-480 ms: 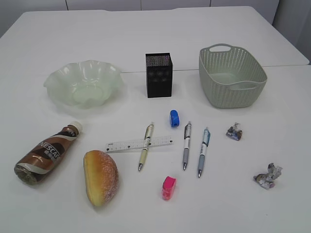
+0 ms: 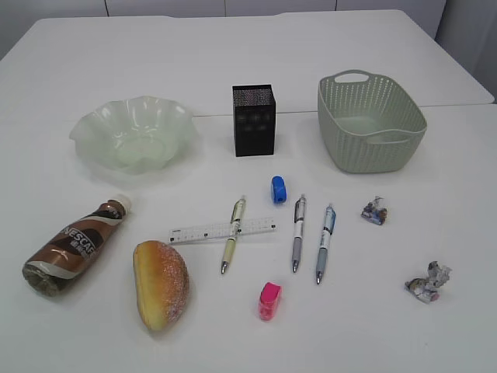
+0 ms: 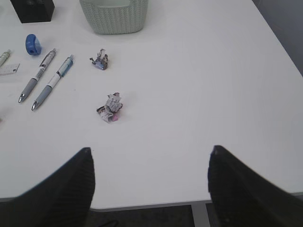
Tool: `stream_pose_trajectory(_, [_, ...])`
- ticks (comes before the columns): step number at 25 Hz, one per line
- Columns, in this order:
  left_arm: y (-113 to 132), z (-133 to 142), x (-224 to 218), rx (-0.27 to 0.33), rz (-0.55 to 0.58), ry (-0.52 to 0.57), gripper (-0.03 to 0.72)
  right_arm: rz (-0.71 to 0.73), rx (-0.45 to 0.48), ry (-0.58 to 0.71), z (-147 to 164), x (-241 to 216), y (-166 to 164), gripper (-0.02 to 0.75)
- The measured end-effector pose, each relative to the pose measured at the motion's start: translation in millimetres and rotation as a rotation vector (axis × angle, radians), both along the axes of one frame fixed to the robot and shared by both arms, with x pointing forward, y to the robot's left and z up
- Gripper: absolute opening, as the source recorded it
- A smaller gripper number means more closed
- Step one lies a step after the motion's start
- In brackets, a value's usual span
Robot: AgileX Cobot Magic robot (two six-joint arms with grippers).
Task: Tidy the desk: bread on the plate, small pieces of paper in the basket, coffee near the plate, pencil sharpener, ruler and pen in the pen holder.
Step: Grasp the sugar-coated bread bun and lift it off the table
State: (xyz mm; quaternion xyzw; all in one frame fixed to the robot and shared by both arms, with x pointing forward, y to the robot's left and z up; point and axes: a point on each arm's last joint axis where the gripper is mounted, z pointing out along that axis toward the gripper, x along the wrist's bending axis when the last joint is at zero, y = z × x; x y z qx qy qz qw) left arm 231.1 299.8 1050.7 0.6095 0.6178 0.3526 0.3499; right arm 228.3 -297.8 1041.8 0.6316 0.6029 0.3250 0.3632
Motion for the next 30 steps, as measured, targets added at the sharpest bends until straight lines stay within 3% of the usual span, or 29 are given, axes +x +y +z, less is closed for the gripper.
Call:
stream_pose_trajectory(19, [0.0,0.0,0.0,0.000,0.000,0.000,0.253,0.000,0.000,0.000,0.0,0.0,0.0,0.574])
stream_pose_trajectory(26, [-0.1,0.4,9.8,-0.022,0.008,0.077,0.347,0.000,0.000,0.000,0.0,0.0,0.0,0.574])
stream_pose_trajectory(30, [-1.6,19.4,15.2,-0.043,-0.001,0.089,0.413,0.000,0.000,0.000,0.0,0.0,0.0,0.574])
